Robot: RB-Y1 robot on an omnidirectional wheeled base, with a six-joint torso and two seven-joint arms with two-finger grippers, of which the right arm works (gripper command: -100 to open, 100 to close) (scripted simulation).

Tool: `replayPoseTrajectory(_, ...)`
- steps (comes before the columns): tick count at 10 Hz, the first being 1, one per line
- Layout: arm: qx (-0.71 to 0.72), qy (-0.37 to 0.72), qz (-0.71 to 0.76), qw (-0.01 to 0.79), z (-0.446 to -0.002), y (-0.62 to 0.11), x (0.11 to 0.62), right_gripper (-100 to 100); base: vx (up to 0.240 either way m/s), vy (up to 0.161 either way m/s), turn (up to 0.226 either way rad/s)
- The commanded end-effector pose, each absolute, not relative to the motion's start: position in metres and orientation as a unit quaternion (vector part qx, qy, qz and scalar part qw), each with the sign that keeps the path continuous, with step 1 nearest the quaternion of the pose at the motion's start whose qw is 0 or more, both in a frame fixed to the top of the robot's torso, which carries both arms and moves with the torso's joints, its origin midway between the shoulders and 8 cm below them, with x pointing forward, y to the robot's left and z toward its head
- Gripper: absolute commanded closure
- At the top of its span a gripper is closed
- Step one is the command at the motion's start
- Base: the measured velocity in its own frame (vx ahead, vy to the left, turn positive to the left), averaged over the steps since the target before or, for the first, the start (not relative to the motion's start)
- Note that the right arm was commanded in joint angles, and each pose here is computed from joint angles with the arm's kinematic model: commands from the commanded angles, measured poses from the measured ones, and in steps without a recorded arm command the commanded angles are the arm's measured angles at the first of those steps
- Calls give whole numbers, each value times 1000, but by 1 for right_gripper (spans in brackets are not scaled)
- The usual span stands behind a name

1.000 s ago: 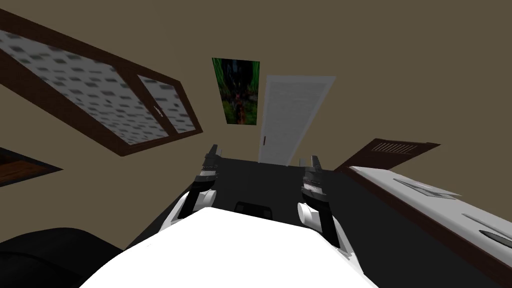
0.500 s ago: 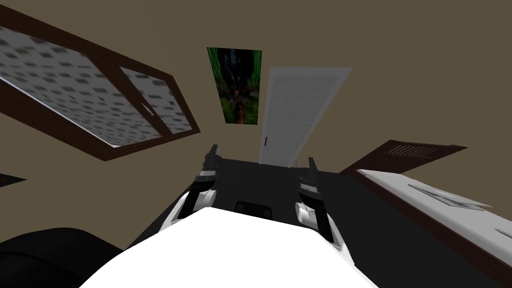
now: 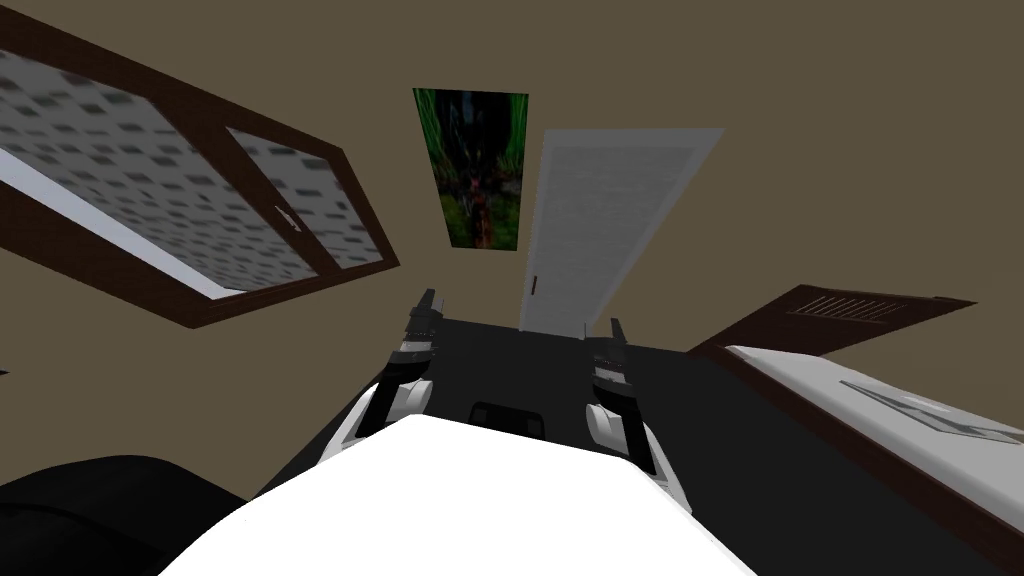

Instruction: Pull the door open

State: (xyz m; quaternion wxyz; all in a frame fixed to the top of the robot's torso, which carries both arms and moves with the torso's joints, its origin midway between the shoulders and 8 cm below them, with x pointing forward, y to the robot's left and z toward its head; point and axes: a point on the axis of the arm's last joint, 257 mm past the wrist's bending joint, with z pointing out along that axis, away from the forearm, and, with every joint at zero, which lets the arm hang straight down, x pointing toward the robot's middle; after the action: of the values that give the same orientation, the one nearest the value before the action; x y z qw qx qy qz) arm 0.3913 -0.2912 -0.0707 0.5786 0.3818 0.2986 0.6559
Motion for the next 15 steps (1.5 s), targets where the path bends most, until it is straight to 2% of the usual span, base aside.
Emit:
replayPoseTrajectory(1, 392, 294, 666, 562, -78, -291, 394, -100, 97, 13, 24)
replayPoseTrajectory(15, 494, 239, 736, 396, -166, -291, 420, -100, 102, 26, 25)
